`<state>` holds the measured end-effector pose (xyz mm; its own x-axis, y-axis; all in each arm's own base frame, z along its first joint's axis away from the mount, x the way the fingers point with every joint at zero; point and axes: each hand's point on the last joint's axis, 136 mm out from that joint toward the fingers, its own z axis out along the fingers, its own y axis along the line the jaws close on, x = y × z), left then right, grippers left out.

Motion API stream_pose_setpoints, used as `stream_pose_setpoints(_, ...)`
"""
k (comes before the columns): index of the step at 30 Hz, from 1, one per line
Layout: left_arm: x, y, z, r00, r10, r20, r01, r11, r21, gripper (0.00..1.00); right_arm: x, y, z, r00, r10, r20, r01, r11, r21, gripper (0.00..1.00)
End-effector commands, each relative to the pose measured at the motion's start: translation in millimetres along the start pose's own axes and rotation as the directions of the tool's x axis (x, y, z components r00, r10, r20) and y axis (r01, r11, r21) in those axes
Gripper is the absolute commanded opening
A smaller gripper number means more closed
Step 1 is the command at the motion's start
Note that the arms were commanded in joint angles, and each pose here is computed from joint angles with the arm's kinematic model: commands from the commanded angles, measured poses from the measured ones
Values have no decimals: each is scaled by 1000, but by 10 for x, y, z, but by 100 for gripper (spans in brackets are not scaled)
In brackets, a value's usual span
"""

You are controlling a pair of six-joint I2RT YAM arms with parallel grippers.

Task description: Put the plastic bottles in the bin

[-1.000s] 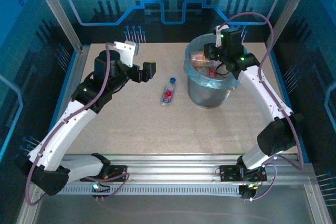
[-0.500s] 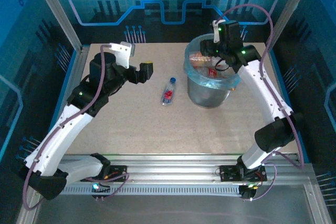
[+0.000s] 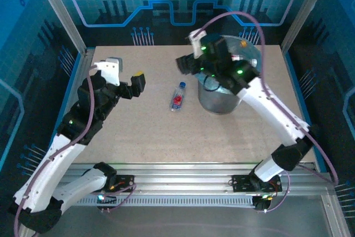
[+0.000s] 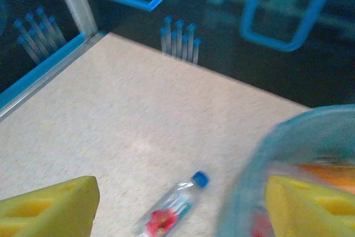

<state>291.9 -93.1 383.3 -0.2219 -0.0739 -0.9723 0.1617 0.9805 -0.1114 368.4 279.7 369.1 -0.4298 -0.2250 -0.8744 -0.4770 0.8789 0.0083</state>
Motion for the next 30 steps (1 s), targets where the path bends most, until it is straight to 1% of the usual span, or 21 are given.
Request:
stream_pose_setpoints(1,116,257,-96,1000,-9,7,9,993,-116,99,568,205,567,986,-3,-167,9,999,36,82)
stream_pose_setpoints(3,200,323,-150,1000,5,-8,-6,990,-141,99,821,259,824,972,7,-233,10,997,71,84)
stream_pose_setpoints(5,275,391,-192,1000,17,-26,-21,985,-169,99,1085,239,1073,954,13,-301,29,991,134,86)
stream_pose_setpoints(7,338,424,-219,999,25,-42,-32,983,-179,99,1323,184,1296,932,12,-362,64,978,198,88)
stream_pose_setpoints(11,407,457,-247,998,39,-55,-48,982,-185,99,1761,140,1649,889,-2,-457,138,955,263,90)
stream_pose_setpoints(14,428,480,-259,997,47,-58,-58,980,-192,99,1979,130,1800,865,13,-501,146,950,277,91)
stream_pose_setpoints(18,436,489,-270,997,47,-55,-56,980,-193,99,2181,131,1899,844,25,-536,152,947,283,91)
stream_pose_setpoints(20,450,485,-272,997,46,-56,-56,980,-190,99,2294,134,1937,831,44,-554,132,953,274,90)
stream_pose_setpoints(22,455,484,-268,997,44,-56,-54,981,-188,99,2396,160,1970,819,71,-569,92,963,253,88)
stream_pose_setpoints(24,470,481,-262,997,40,-59,-51,981,-186,99,2454,179,1978,811,86,-579,65,970,235,83)
stream_pose_setpoints(26,478,469,-258,997,40,-61,-50,982,-180,99,2433,229,1974,811,93,-577,35,978,207,74)
stream_pose_setpoints(28,477,466,-258,997,40,-61,-50,983,-178,99,2350,274,1956,823,94,-560,13,983,184,67)
stream_pose_setpoints(30,477,463,-251,997,40,-61,-51,983,-177,99,2283,294,1936,829,91,-551,5,985,171,65)
